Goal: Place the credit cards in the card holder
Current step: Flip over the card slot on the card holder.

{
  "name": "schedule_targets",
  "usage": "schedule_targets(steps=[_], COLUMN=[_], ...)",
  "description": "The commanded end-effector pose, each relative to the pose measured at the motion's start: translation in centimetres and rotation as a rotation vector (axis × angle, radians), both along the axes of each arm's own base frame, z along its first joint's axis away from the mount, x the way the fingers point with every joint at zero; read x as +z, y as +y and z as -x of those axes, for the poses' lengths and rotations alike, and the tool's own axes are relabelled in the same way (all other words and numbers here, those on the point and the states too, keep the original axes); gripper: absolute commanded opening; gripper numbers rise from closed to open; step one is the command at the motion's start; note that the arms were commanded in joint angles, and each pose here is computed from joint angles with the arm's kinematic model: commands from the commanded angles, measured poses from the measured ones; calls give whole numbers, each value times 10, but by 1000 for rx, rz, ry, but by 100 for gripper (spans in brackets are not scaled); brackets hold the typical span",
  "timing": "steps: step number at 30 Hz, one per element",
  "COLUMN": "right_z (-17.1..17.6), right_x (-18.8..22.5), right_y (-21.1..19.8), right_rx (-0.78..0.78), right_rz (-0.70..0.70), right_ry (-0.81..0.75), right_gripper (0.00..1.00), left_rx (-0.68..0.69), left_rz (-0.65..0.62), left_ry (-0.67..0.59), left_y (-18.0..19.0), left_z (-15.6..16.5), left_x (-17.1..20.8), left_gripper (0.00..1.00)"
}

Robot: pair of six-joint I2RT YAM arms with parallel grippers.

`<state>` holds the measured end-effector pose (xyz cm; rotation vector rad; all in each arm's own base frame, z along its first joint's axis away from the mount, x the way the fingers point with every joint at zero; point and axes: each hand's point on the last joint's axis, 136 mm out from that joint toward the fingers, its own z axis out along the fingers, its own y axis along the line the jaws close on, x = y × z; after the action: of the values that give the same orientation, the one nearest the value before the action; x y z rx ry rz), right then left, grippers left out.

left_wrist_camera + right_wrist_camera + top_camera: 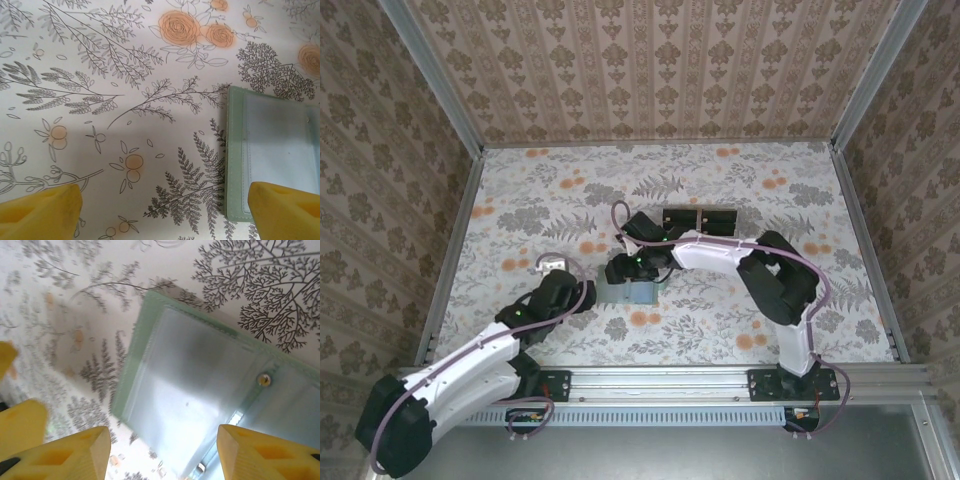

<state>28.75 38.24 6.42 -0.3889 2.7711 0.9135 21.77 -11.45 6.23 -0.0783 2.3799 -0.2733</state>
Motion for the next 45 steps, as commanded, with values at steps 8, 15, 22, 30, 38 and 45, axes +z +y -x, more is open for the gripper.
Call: schedule_targets(steps=[8, 15, 22, 30, 38, 45], right_z=[-8, -9, -9, -5, 0, 1], right_x=[12, -1, -13, -36, -59, -55], right_y=[-52, -57, -58, -58, -51, -39], right_rx=[-182, -191, -189, -191, -201, -196], right_rz=[134, 170, 182, 190, 132, 52], right_ry=[-85, -84, -68, -22, 61, 103], right_gripper=[60, 59, 59, 59, 59, 60], left_rx=[-104, -147, -170, -195, -266, -324], left_rz=[23, -12, -40, -70, -84, -70], left_ry=[5, 9, 13, 6, -27, -57], left_y=[-39, -55, -64, -68, -80, -92], left_z=[-22, -28, -29, -28, -25, -22], left_x=[5, 2, -3, -7, -6, -3], left_gripper=[90, 92, 92, 92, 92, 92])
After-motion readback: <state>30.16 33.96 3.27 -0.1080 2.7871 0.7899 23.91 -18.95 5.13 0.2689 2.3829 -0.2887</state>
